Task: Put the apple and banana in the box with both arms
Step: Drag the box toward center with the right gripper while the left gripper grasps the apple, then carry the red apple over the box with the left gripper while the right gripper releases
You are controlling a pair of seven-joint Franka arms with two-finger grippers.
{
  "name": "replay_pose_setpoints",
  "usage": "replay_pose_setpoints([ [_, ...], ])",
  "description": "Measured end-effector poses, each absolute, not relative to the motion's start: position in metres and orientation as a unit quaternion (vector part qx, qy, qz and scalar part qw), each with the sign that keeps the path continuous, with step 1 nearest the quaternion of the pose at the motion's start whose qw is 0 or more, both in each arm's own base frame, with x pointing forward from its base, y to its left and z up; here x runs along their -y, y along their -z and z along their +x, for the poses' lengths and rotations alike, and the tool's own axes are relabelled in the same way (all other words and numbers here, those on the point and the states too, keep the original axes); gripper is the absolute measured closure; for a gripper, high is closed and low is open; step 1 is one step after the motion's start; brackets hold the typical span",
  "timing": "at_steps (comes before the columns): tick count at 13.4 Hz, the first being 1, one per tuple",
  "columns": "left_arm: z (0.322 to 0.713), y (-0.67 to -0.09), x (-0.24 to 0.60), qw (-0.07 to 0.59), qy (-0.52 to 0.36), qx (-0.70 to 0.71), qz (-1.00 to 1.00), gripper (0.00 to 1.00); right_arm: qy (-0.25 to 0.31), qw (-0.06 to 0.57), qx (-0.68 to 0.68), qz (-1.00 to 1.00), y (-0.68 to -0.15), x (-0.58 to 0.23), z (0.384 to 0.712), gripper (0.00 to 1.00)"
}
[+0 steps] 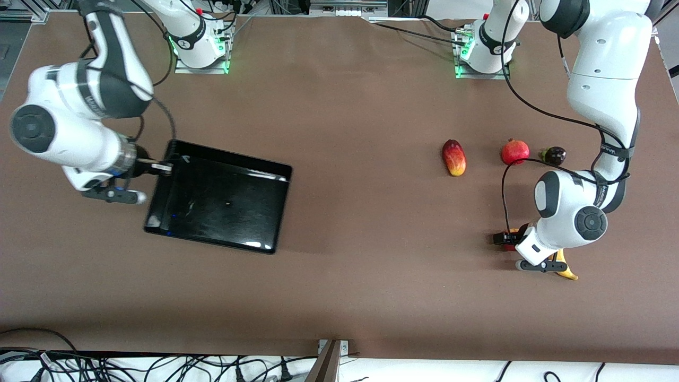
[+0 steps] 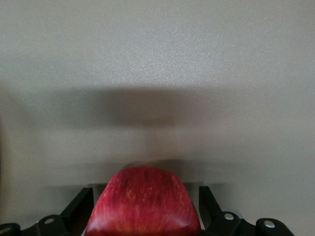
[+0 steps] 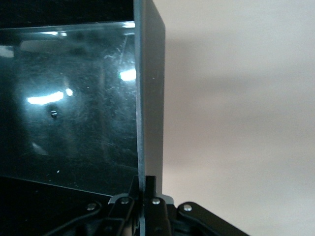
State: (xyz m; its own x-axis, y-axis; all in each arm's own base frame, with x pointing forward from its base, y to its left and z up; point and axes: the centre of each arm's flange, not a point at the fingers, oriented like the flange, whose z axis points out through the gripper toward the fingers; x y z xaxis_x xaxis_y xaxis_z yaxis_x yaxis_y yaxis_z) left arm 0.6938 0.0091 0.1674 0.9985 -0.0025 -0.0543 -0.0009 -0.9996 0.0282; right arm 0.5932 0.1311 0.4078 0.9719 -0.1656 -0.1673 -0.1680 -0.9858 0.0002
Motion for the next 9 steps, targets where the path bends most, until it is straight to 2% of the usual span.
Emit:
replay_pose_setpoints([
  [1,0.694,-0.168,-0.010,0.014,0.026,0.000,1.000,0.14,-0.085,0.010,-0.090,-0.992,-0.405,-0.174,0.590,0.94],
  [2,0.695,-0.170,-0.010,0.014,0.025,-0.001,1.000,0.26,-0.087,0.013,-0.095,-0.992,-0.402,-0.217,0.586,0.94],
  [3,0.695,-0.172,-0.011,0.014,0.024,-0.003,1.000,0.32,-0.091,0.018,-0.098,-0.991,-0.398,-0.254,0.582,0.94],
  [6,0.694,-0.192,-0.010,0.013,0.040,-0.006,0.999,0.32,-0.108,0.051,-0.084,-0.989,-0.383,-0.336,0.570,0.94],
  [9,0.691,-0.268,0.004,0.013,0.056,-0.005,0.998,0.32,-0.076,0.089,-0.072,-0.991,-0.356,-0.409,0.566,0.94],
])
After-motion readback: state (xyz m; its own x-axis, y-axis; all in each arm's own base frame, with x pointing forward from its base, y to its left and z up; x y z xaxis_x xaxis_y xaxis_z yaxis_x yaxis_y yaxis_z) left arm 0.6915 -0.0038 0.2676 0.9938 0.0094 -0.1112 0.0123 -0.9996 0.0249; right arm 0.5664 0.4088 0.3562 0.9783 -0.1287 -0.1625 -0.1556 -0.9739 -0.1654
